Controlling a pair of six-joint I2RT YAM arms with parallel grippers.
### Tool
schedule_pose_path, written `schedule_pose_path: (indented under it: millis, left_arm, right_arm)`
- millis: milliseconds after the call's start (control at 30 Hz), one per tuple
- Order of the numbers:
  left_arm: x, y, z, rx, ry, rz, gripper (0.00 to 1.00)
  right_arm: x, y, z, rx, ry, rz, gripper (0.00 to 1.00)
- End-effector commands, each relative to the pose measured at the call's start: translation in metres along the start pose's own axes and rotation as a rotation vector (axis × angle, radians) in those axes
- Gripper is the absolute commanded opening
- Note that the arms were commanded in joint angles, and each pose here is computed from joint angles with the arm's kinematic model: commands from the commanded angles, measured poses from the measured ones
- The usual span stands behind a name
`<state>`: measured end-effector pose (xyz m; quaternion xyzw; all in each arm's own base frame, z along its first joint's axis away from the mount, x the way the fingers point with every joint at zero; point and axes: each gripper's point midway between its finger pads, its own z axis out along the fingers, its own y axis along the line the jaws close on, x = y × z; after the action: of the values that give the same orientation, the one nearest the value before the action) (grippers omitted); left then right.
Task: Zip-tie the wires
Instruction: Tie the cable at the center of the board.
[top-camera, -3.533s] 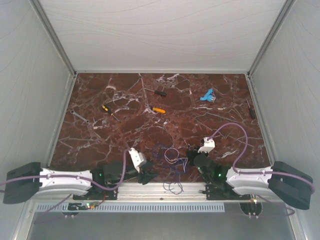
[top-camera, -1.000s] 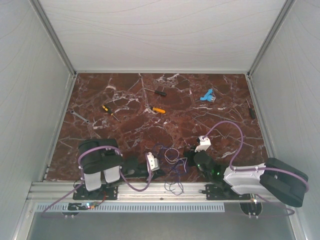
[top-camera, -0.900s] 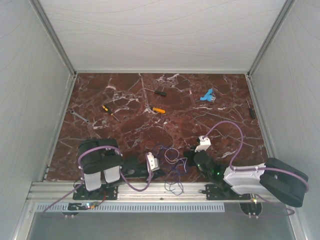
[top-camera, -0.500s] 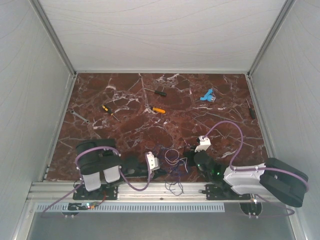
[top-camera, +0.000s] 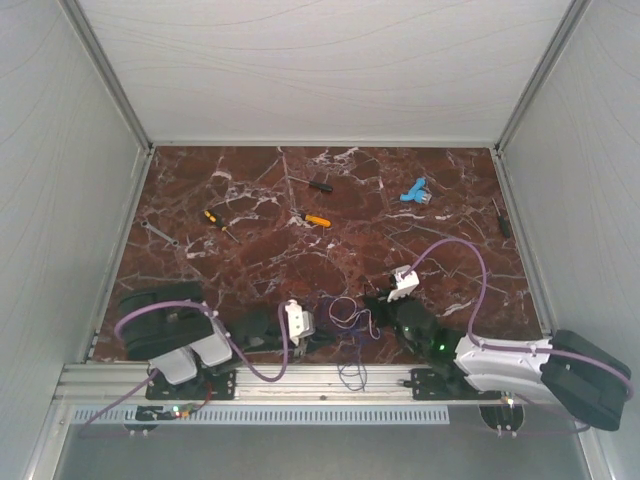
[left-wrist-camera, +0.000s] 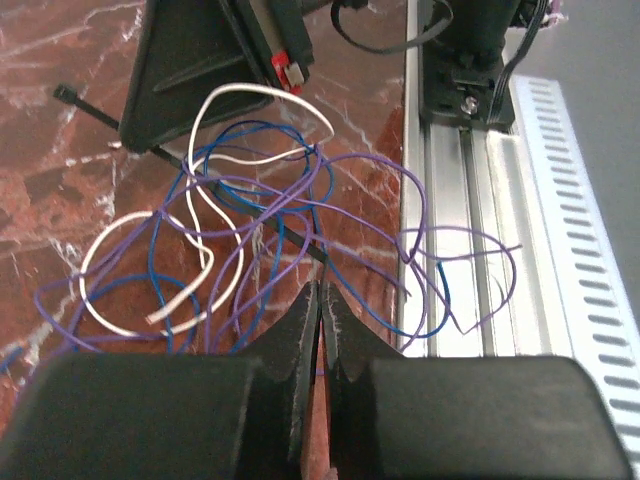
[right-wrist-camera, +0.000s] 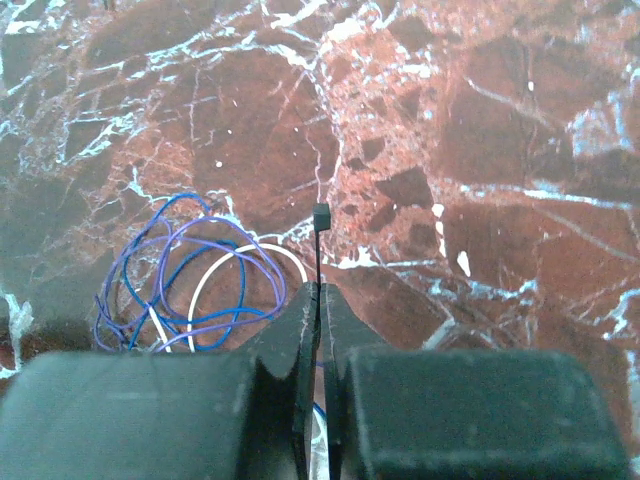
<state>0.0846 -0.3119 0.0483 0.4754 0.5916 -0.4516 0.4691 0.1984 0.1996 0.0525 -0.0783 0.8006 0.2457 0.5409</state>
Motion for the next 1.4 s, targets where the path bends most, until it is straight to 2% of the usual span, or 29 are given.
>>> schedule_pose_path:
  millis: [0, 100, 333, 500, 800, 967, 1133, 1367]
  left_arm:
    - [-0.029, 0.008, 0.018, -0.003, -0.036, 0.048, 0.0]
    - [-0.025, 0.016, 0.026, -0.013, 0.07, 0.082, 0.0]
    - [-0.018, 0.036, 0.034, -0.024, 0.227, 0.112, 0.0]
    - [-0.023, 0.064, 0.039, -0.082, 0.274, 0.108, 0.0]
    - [-0.027, 0.122, 0.022, -0.23, 0.405, 0.135, 0.0]
    - [-0.029, 0.158, 0.014, -0.321, 0.452, 0.16, 0.0]
    - [-0.031, 0.183, 0.012, -0.371, 0.472, 0.181, 0.0]
    - [-0.025, 0.17, 0.02, -0.281, 0.474, 0.139, 0.0]
  right_arm:
    - [-0.032, 0.018, 0.003, -0.091, -0.092, -0.089, 0.0]
    - [-0.033, 0.023, 0.002, -0.132, -0.102, -0.118, 0.0]
    - [-0.053, 0.022, 0.012, -0.16, -0.177, -0.173, 0.0]
    - [-0.063, 0.033, 0.035, -0.219, -0.18, -0.211, 0.0]
    - [-0.079, 0.061, 0.085, -0.313, -0.2, -0.235, 0.0]
    - [-0.08, 0.067, 0.113, -0.376, -0.205, -0.239, 0.0]
    - [-0.075, 0.049, 0.131, -0.407, -0.194, -0.223, 0.0]
    - [-0.049, 0.031, 0.145, -0.41, -0.086, -0.23, 0.0]
